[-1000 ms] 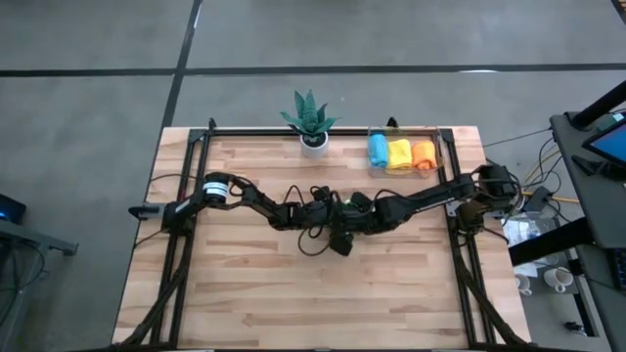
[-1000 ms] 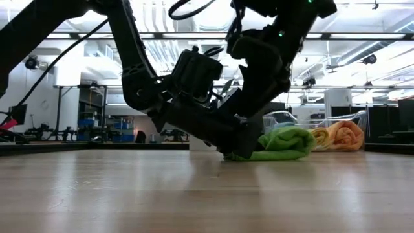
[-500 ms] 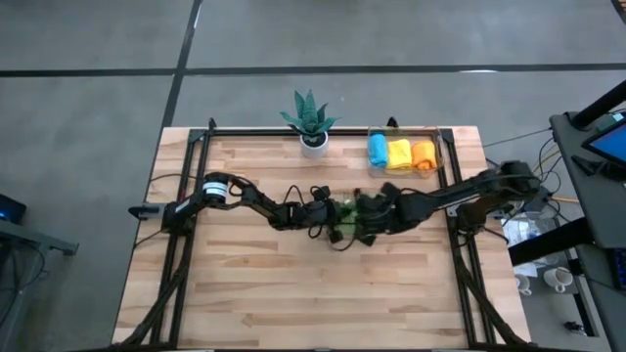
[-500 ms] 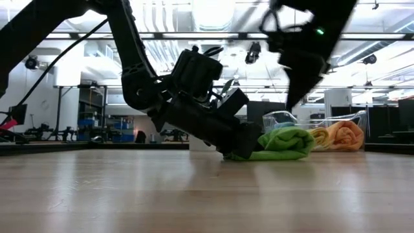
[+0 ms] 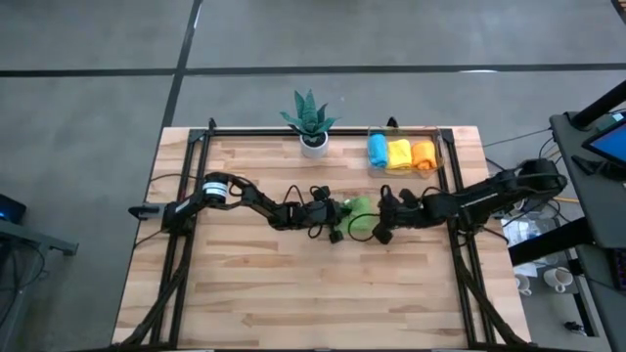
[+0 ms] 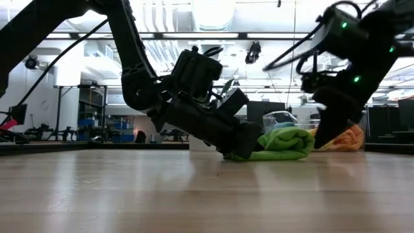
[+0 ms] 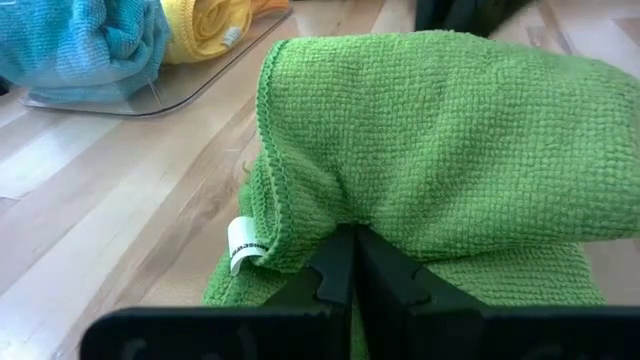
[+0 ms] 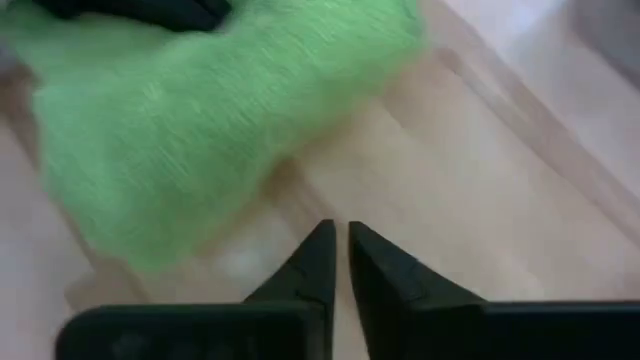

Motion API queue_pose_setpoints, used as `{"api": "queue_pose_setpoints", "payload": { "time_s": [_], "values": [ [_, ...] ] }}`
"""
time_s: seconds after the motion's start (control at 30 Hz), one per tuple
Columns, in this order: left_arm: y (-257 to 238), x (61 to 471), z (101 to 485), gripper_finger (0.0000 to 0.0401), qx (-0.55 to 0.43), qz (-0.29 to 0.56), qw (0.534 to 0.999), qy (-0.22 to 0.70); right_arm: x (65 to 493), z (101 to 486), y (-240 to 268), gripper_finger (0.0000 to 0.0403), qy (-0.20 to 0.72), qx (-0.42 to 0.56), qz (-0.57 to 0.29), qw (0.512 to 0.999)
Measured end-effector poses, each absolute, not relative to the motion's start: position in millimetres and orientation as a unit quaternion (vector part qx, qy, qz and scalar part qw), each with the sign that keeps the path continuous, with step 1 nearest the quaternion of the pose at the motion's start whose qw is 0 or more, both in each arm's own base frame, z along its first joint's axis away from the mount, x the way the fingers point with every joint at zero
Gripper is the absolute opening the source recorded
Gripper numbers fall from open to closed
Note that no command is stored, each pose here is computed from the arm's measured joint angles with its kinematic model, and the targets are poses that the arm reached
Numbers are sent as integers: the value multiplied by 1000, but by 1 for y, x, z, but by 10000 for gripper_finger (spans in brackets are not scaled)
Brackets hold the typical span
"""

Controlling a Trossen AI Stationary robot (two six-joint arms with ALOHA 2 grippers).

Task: Roll microfiber towels into tight, uniform cylinder then place into a basket
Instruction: Roll the green microfiber cloth

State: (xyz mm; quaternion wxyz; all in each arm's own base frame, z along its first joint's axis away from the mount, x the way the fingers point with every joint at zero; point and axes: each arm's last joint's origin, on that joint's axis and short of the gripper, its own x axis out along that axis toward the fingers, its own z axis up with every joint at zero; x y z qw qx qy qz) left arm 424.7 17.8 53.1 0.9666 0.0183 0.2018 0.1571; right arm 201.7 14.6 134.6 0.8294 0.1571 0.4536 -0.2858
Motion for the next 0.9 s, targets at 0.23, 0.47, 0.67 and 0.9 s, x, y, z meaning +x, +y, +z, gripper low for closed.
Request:
{"api": "queue_pose_setpoints", "payload": {
  "time_s": [0.23, 0.47, 0.67, 0.9],
  "values": [
    [18, 425, 53, 0, 18, 156, 967, 202, 211, 111, 1, 9, 447, 149, -260, 843],
    [18, 425, 53, 0, 18, 156, 967, 202, 229, 111, 1, 8, 431, 134, -234, 861],
    [18, 425, 53, 0, 18, 155, 967, 202, 235, 128, 4, 8, 407, 153, -190, 880],
    [18, 425, 53, 0, 18, 155, 967, 202, 243, 144, 5, 8, 381, 147, -167, 897]
  ]
}}
